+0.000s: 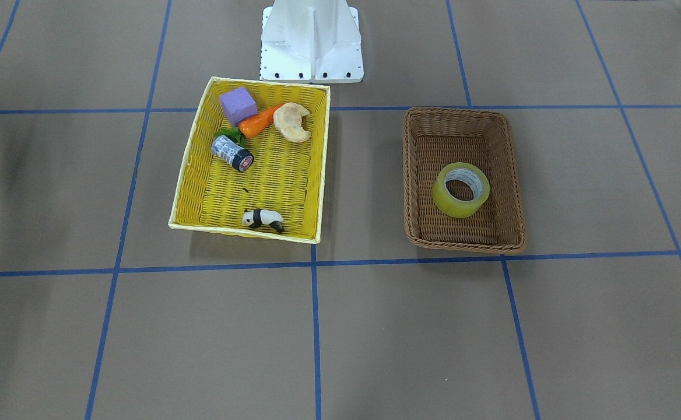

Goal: Move tape to another basket

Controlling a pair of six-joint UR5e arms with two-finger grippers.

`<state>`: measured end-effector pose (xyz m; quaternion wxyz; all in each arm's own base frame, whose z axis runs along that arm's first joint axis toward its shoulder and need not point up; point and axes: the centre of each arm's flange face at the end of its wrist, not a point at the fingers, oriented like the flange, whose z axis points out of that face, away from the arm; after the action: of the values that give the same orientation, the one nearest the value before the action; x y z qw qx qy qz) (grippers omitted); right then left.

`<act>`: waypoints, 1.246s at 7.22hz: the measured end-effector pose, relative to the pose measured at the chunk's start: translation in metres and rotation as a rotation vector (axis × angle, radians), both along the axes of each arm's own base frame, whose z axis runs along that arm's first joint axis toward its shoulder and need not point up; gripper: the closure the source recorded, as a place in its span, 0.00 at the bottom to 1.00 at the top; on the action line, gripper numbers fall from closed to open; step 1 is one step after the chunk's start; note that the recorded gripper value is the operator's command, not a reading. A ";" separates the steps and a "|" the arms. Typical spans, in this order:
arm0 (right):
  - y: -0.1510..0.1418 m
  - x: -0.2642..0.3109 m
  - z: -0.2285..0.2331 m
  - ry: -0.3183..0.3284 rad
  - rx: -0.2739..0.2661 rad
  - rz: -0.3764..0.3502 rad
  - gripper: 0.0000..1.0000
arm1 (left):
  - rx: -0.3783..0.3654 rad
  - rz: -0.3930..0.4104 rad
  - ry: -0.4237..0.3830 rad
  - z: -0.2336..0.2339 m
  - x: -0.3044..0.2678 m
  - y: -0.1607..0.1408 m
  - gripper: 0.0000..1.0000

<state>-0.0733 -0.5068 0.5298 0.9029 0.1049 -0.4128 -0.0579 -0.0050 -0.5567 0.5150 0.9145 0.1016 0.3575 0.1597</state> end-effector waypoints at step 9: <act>-0.014 0.039 0.006 0.022 0.018 -0.060 0.00 | -0.026 0.000 0.103 0.011 0.015 -0.006 0.02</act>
<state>-0.0340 -0.5209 0.5355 0.9043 0.1001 -0.4052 -0.0900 0.0097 -0.5629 0.5256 0.8962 0.0978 0.4061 0.1495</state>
